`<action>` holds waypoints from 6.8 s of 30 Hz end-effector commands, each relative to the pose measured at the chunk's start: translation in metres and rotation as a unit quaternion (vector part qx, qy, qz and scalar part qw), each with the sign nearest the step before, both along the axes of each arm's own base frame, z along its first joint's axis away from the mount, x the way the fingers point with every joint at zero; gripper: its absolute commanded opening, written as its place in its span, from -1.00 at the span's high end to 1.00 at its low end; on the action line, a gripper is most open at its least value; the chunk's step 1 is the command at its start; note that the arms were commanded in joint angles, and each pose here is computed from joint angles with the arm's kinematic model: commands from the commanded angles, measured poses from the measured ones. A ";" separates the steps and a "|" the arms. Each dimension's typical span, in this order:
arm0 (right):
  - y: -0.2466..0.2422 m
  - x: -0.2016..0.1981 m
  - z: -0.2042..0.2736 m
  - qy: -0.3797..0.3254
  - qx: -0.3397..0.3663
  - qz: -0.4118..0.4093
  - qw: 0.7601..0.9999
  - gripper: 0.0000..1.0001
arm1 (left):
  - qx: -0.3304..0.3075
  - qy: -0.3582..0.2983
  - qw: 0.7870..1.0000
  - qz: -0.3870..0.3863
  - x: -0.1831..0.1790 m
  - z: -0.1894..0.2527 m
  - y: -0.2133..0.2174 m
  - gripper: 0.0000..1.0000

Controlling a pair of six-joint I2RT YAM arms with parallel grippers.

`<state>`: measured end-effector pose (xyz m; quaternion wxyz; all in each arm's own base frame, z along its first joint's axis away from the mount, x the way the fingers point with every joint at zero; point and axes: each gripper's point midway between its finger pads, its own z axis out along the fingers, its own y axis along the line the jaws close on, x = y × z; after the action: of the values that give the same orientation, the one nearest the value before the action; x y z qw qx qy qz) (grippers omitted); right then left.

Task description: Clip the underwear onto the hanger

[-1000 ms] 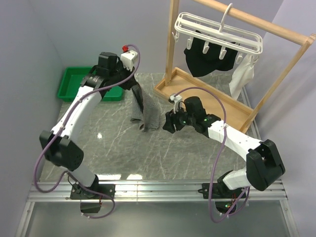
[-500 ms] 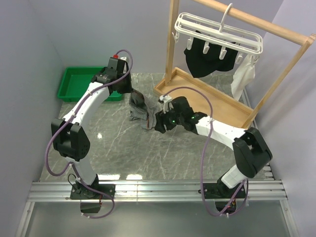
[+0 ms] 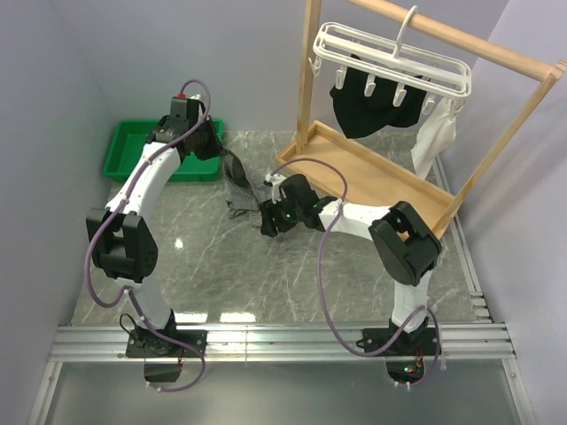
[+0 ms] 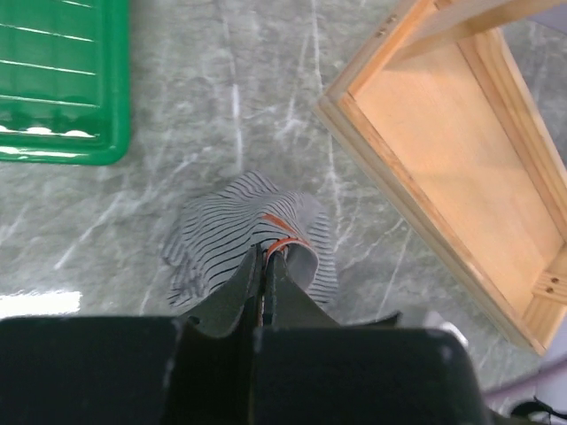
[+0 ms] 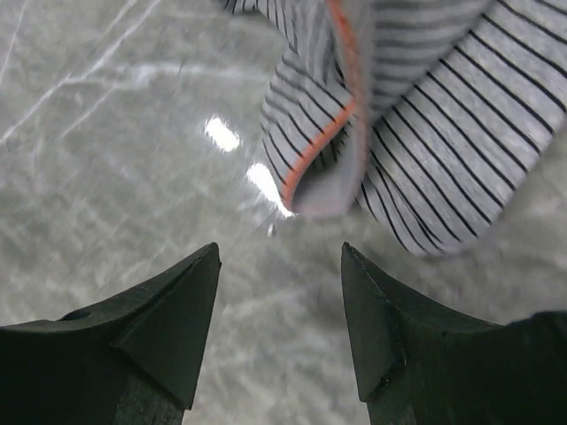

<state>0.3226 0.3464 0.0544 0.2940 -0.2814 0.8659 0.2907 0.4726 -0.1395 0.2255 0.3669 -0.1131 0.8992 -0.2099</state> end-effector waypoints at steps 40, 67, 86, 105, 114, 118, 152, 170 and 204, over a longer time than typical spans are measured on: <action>-0.176 0.040 0.237 -0.304 -0.126 0.012 0.944 1.00 | 0.200 -0.279 0.884 -0.317 -0.042 0.114 0.029 0.99; -0.159 0.052 0.256 -0.336 -0.128 0.029 0.933 1.00 | 0.247 -0.325 0.807 -0.427 -0.103 0.135 0.017 0.99; -0.126 0.039 0.144 -0.224 -0.095 0.063 0.968 -0.24 | 0.073 -0.161 0.668 -0.723 -0.349 -0.048 -0.183 0.77; -0.182 -0.087 0.101 0.030 -0.009 0.035 0.999 0.05 | 0.160 -0.130 0.675 -0.708 -0.183 -0.080 -0.140 -0.15; -0.137 -0.135 0.088 0.091 0.020 0.150 0.984 0.06 | 0.174 -0.170 0.691 -0.681 -0.146 -0.125 -0.144 -0.17; -0.131 -0.140 0.077 0.106 0.002 0.168 0.980 0.15 | 0.143 -0.135 0.713 -0.674 -0.136 -0.143 -0.157 -0.10; -0.129 -0.051 0.134 -0.060 -0.028 0.067 0.996 -0.23 | 0.038 -0.052 0.737 -0.672 -0.164 -0.140 -0.165 1.00; -0.154 -0.041 0.107 -0.018 -0.021 0.041 0.999 -0.14 | -0.026 0.099 0.901 -0.422 -0.076 -0.123 -0.083 0.99; -0.103 -0.038 0.010 0.109 -0.064 0.106 0.986 -0.04 | 0.159 -0.211 0.702 -0.661 -0.049 -0.116 -0.042 -0.06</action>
<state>0.2802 0.2351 0.0532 0.1384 -0.3489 0.8828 0.2826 0.4002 -0.1758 0.1095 0.3033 0.6086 0.6750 -0.2863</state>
